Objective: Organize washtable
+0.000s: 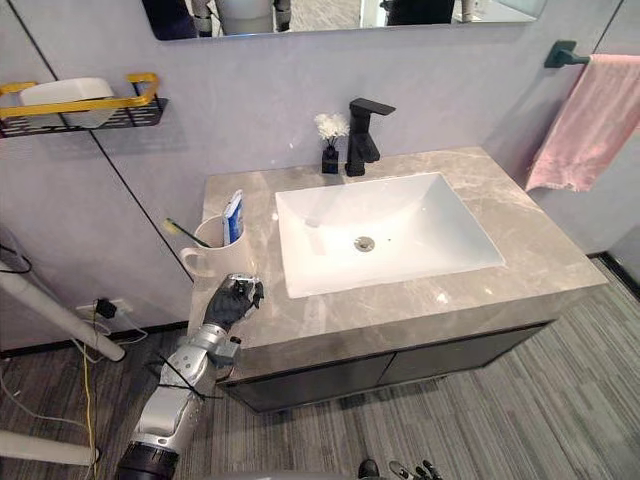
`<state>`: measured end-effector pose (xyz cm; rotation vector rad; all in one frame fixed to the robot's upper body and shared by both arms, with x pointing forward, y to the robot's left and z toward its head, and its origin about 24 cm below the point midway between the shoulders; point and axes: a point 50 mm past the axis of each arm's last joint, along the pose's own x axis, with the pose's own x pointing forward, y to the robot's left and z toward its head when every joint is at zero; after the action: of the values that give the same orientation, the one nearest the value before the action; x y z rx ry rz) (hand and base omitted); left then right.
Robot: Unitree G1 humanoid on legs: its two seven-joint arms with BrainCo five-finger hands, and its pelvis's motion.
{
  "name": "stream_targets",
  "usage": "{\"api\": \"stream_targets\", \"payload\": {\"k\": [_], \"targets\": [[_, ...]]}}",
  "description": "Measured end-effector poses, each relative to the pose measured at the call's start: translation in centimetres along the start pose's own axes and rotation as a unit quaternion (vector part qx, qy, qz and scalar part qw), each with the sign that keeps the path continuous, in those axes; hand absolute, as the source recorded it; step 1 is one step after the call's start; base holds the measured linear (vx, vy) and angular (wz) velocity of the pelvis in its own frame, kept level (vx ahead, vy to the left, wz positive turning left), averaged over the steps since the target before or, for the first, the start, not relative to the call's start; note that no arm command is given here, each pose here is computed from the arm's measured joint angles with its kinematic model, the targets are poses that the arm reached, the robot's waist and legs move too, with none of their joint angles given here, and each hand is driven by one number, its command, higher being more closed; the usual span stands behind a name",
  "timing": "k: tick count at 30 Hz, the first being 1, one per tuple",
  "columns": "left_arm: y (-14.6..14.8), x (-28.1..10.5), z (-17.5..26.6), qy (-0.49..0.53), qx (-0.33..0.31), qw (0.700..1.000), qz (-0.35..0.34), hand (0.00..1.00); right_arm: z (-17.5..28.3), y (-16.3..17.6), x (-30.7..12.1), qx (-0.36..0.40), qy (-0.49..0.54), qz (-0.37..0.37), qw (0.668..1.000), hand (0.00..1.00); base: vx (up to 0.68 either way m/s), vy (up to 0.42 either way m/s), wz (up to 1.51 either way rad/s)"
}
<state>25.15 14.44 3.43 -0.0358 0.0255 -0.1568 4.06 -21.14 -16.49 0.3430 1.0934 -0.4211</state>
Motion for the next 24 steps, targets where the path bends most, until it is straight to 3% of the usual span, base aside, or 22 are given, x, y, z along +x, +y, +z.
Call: {"api": "stream_targets", "payload": {"k": [14,24], "targets": [[3.0,0.9,0.8,-0.007,0.065,0.994,0.092,1.00,0.2,0.0,-0.3,0.022,-0.021,-0.003,1.000,0.00,-0.03,-0.023,-0.06],[5.2,0.9,1.5,-0.013,0.063,0.988,0.144,1.00,0.7,0.5,-0.4,0.025,-0.038,0.008,0.999,0.00,0.00,-0.002,0.00]]}}
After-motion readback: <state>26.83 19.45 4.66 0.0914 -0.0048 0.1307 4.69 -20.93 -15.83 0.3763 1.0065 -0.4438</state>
